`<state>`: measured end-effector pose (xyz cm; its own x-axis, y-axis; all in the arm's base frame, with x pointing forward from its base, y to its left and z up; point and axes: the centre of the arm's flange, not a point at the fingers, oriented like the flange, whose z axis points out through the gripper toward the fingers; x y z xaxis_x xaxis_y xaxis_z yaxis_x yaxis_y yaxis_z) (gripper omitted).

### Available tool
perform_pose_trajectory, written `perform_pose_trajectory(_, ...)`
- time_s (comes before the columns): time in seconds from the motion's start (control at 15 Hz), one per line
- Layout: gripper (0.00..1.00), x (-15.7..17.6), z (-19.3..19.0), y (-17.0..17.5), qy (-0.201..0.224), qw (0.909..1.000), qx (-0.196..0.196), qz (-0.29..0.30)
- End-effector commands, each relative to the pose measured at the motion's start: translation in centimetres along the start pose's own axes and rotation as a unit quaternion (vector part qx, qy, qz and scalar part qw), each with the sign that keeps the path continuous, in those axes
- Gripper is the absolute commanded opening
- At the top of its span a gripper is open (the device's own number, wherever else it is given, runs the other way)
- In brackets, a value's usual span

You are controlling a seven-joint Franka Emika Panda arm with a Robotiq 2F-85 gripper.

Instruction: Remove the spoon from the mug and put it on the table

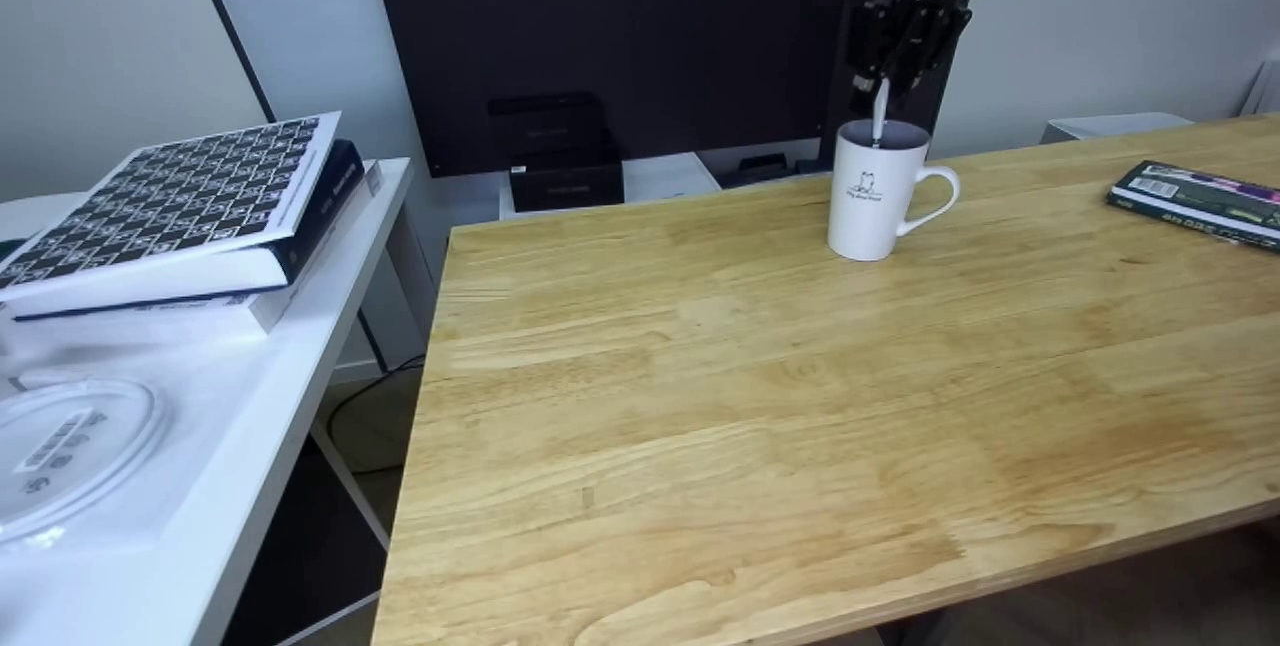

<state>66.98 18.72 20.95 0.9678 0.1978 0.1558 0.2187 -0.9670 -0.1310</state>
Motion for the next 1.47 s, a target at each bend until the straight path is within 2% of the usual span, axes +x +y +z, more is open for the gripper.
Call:
perform_pose_trajectory(0.0, 0.17, 1.1, -0.1, -0.7, -0.001, 0.9999, -0.006, 0.016)
perform_pose_trajectory(0.13, 0.03, 1.3, -0.3, -1.0, -0.001, 0.9999, -0.008, 0.015)
perform_pose_trajectory(0.27, 0.0, 1.6, -0.9, -1.4, 0.0, 0.9999, -0.011, 0.014)
perform_pose_trajectory(0.33, 0.03, 1.8, -1.4, -1.5, 0.001, 0.9999, -0.011, 0.012)
perform_pose_trajectory(0.6, 0.03, 3.3, -4.7, -2.0, 0.0, 0.9999, -0.013, 0.002)
perform_pose_trajectory(1.07, 0.03, 4.8, -13.1, -1.0, -0.052, 0.9967, -0.059, -0.018)
perform_pose_trajectory(1.2, 0.03, 4.6, -15.3, -0.2, -0.072, 0.9947, -0.071, -0.02)
perform_pose_trajectory(1.4, 0.03, 3.5, -16.7, 1.8, -0.11, 0.9904, -0.082, -0.013)
